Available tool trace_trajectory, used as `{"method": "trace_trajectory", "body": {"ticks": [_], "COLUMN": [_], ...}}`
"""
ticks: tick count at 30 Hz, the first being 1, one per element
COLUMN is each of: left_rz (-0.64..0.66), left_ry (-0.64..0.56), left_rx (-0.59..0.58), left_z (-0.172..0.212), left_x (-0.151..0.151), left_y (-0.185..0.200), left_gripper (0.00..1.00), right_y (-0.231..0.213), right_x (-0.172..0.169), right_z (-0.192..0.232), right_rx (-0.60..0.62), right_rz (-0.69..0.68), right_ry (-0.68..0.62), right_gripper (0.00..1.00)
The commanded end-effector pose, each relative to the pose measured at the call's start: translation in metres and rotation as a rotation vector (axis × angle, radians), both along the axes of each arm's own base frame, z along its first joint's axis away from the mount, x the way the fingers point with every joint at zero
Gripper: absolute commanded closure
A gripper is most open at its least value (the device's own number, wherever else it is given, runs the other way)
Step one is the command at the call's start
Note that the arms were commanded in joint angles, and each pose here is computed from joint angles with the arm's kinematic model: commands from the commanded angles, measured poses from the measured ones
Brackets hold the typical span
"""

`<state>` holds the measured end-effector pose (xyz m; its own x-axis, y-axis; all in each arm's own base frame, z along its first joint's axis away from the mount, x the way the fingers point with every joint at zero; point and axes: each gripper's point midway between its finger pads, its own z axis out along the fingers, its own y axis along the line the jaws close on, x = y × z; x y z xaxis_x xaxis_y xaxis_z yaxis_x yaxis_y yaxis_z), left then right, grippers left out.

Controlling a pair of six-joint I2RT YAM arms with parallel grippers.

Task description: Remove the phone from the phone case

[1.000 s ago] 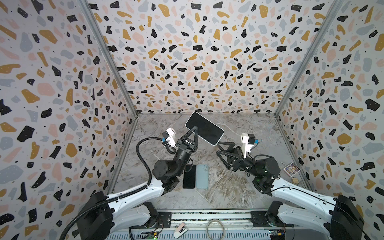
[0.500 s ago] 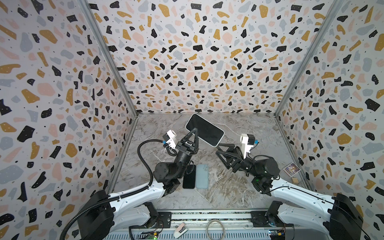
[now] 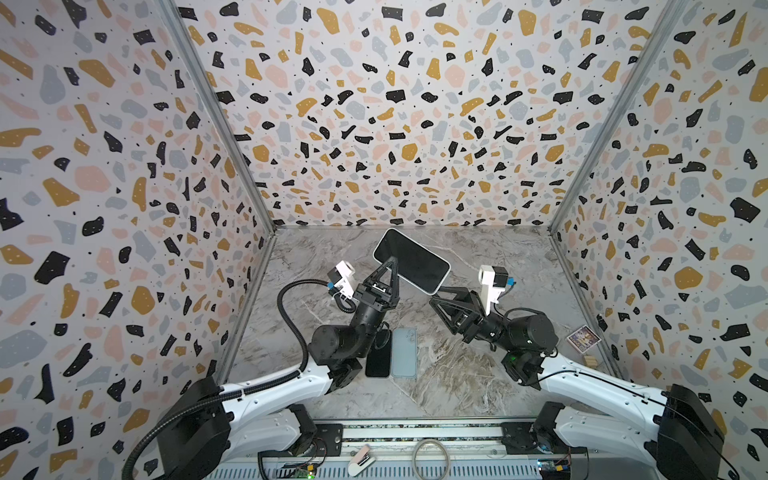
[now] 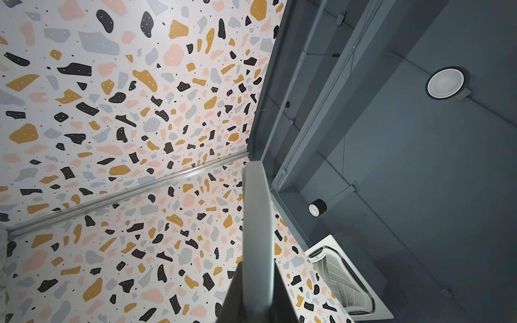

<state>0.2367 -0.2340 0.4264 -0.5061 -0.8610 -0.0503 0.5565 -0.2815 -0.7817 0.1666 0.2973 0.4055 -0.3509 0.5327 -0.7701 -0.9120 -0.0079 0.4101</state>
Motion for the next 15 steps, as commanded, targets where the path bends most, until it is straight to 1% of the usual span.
{"method": "trace_trajectory", "body": {"ticks": [1, 4, 9, 15], "left_rz": [0.004, 0.003, 0.004, 0.006], "left_ry": [-0.089, -0.089, -0.088, -0.074], "left_rx": [-0.090, -0.090, -0.090, -0.089], "left_z": [0.0237, 0.0231, 0.0227, 0.0204], "left_x": [-0.0154, -0.0156, -0.0162, -0.0147], "left_y": [0.0161, 0.0157, 0.0164, 0.0162], "left_gripper": [1.00, 1.00, 1.00, 1.00], "right_y": [-0.0052, -0.0052, -0.0053, -0.0047], "right_x": [-0.0074, -0.0061, -0.0065, -0.0078], "right_z": [0.0267, 0.0264, 0.0257, 0.0236], "right_rx": [0.054, 0.053, 0.052, 0.050], "right_rz": [0.010, 0.006, 0.009, 0.023], "right_ry": [-0.051, -0.048, -0.047, -0.037], "right_gripper": [0.59, 0.60, 0.66, 0.83]}}
